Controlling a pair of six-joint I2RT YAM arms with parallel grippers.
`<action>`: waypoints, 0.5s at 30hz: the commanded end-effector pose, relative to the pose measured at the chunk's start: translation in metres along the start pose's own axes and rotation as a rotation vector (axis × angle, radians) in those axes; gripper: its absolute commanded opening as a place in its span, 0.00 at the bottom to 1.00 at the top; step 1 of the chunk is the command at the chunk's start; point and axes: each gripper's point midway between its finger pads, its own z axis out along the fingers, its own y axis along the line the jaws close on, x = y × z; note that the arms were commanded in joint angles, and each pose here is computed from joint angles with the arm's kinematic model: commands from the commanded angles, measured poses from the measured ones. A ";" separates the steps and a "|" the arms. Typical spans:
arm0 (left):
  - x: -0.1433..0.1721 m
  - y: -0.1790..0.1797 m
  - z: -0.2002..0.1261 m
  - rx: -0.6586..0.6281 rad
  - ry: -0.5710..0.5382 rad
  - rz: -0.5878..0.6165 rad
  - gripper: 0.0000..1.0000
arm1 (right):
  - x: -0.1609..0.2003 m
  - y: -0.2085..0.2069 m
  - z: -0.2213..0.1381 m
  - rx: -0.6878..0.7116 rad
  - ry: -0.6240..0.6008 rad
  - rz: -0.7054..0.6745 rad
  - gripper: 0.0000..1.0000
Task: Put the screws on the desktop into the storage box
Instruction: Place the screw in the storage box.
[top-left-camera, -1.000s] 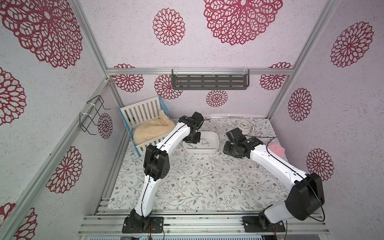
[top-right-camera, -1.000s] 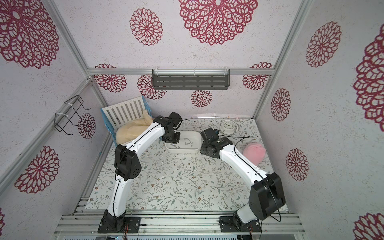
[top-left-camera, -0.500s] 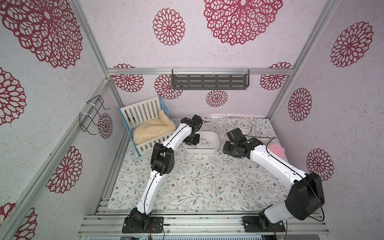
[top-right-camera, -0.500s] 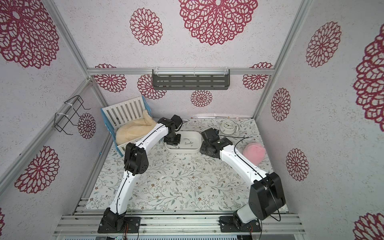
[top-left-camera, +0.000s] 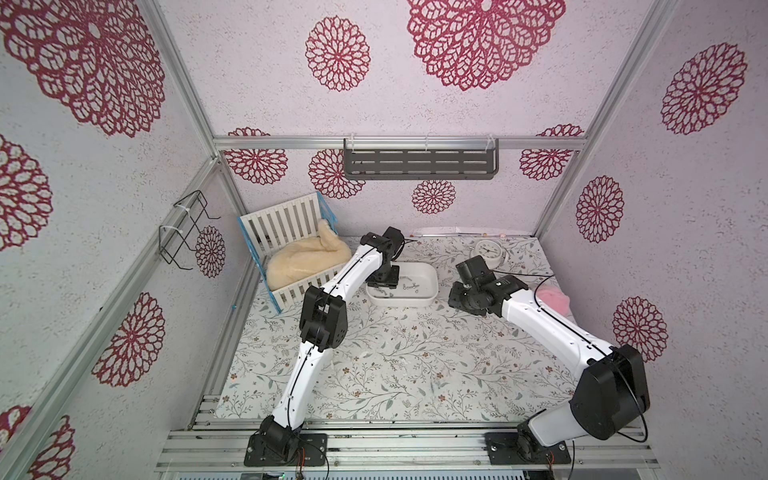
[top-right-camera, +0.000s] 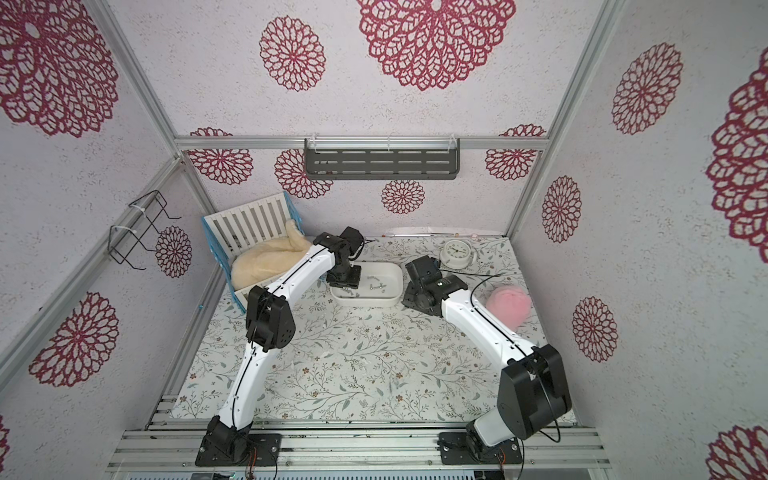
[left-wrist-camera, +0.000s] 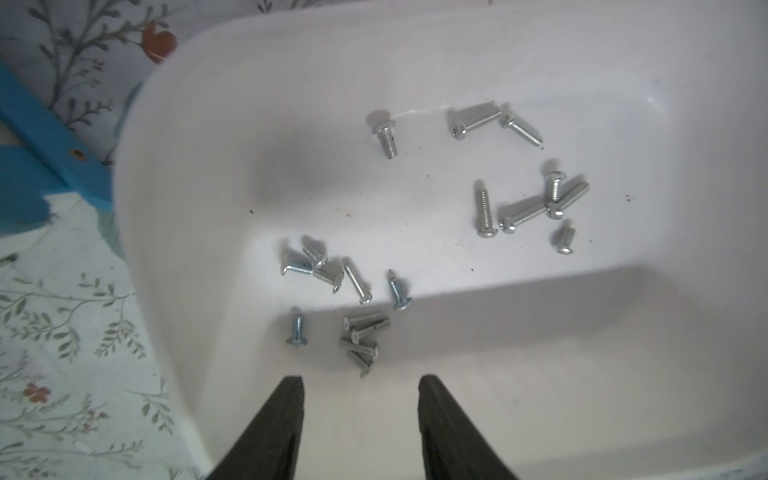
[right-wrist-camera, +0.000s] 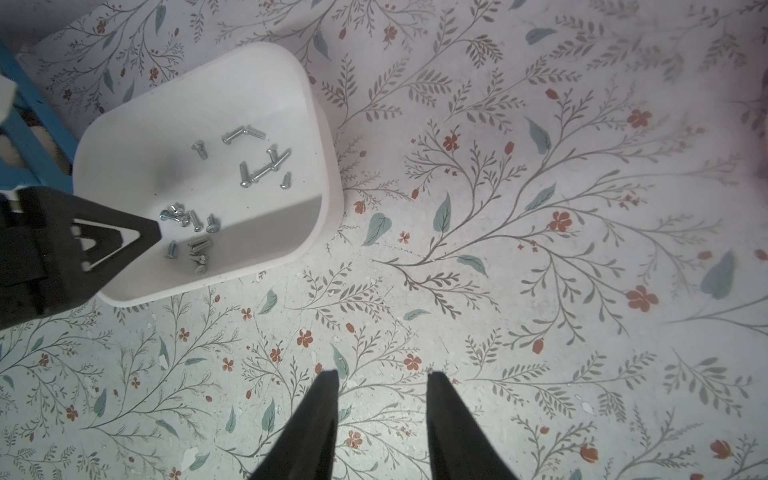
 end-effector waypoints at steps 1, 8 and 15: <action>-0.020 0.005 -0.095 0.041 -0.193 -0.003 0.57 | -0.030 0.004 -0.022 -0.025 -0.110 -0.032 0.40; -0.014 0.054 -0.211 0.083 -0.553 -0.098 0.71 | -0.072 -0.004 -0.042 -0.008 -0.324 -0.106 0.48; 0.027 0.155 -0.231 -0.065 -0.868 -0.294 0.97 | -0.100 -0.028 -0.067 0.028 -0.688 -0.241 0.68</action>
